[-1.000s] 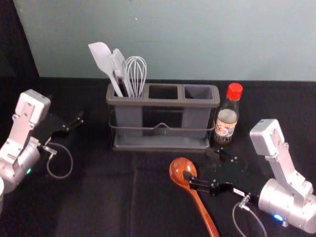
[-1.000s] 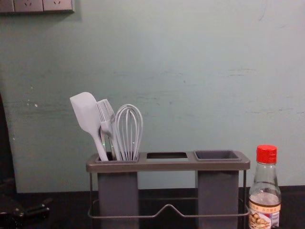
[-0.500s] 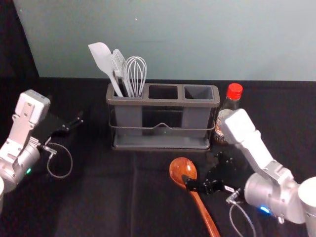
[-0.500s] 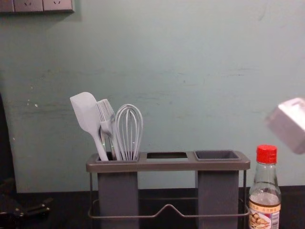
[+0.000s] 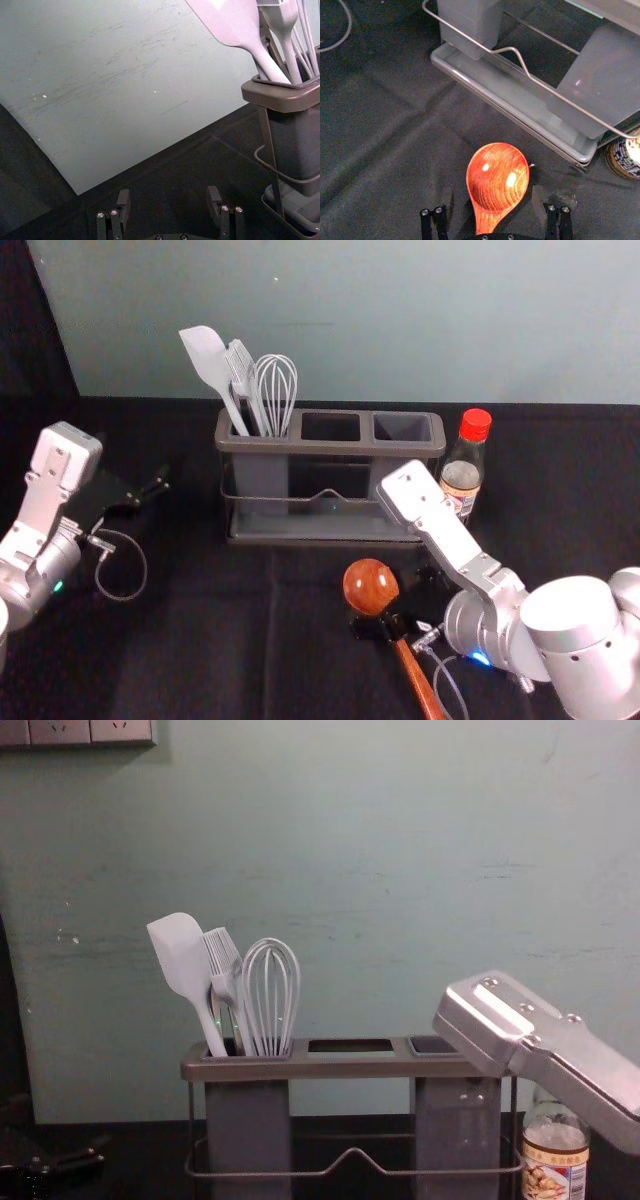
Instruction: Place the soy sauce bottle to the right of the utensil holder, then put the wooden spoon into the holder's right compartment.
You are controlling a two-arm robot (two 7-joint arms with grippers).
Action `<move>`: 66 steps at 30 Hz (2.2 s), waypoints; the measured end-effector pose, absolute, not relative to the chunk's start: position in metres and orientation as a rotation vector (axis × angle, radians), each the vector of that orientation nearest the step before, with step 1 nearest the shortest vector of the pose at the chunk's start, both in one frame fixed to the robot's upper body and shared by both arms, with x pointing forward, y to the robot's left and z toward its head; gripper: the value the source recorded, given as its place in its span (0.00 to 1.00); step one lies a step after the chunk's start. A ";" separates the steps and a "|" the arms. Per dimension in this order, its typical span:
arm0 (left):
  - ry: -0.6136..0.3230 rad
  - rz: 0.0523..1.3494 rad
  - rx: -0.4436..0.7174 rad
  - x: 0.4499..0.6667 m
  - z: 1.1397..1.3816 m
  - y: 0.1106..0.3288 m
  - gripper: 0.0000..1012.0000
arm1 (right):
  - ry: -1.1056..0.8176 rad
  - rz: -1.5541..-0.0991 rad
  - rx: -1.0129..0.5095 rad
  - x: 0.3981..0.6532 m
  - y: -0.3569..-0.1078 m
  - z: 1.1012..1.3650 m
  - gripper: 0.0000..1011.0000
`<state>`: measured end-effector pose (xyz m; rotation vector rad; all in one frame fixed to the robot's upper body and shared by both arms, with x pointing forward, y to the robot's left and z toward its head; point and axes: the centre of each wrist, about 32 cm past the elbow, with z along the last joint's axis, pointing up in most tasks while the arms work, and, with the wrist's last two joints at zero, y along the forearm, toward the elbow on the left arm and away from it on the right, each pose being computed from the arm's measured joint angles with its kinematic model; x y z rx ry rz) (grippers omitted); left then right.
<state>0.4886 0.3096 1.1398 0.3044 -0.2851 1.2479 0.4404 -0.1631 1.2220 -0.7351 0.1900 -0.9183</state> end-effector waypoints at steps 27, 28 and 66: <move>-0.285 1.248 0.304 0.489 1.140 0.310 0.99 | 0.290 -0.977 -0.652 0.445 -0.161 1.213 0.99; -0.285 1.248 0.304 0.489 1.140 0.310 0.99 | 0.290 -0.978 -0.654 0.446 -0.160 1.213 0.99; -0.285 1.248 0.304 0.489 1.140 0.310 0.99 | 0.276 -0.972 -0.703 0.467 -0.143 1.210 0.99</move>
